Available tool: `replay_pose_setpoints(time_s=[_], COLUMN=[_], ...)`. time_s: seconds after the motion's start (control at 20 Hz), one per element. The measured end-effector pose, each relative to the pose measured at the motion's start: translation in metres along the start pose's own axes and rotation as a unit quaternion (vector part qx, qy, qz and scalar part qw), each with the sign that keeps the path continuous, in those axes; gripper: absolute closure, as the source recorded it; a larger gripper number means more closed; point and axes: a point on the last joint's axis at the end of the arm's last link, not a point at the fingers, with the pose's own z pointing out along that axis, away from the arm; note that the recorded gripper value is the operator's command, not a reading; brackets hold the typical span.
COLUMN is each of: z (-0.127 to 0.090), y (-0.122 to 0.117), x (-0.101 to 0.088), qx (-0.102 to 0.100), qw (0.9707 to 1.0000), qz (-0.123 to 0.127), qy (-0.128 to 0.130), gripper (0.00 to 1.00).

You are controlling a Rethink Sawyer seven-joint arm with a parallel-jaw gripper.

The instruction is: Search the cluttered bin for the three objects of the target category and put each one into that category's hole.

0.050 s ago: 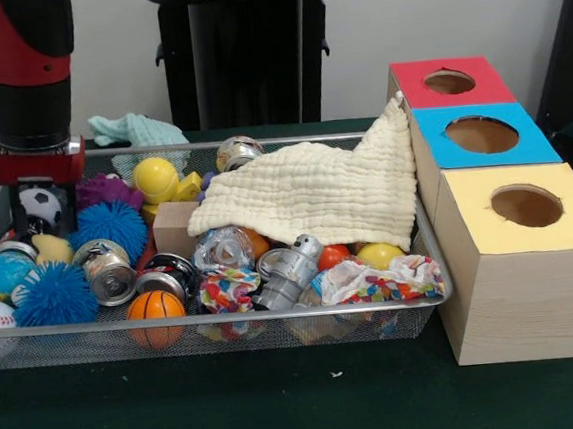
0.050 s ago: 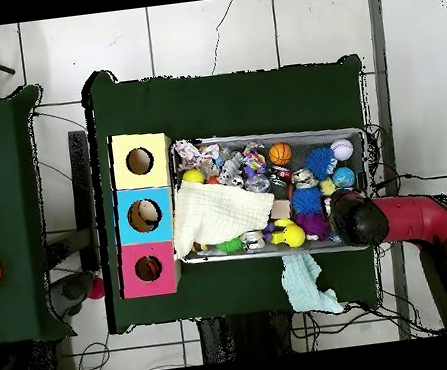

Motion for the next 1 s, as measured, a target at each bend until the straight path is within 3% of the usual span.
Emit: replay_pose_setpoints(time_s=[1.0], z=[0.001], y=[-0.002], x=[-0.016], qx=[-0.023], qw=[0.9988], qz=[0.015], qy=[-0.041], gripper=[0.0])
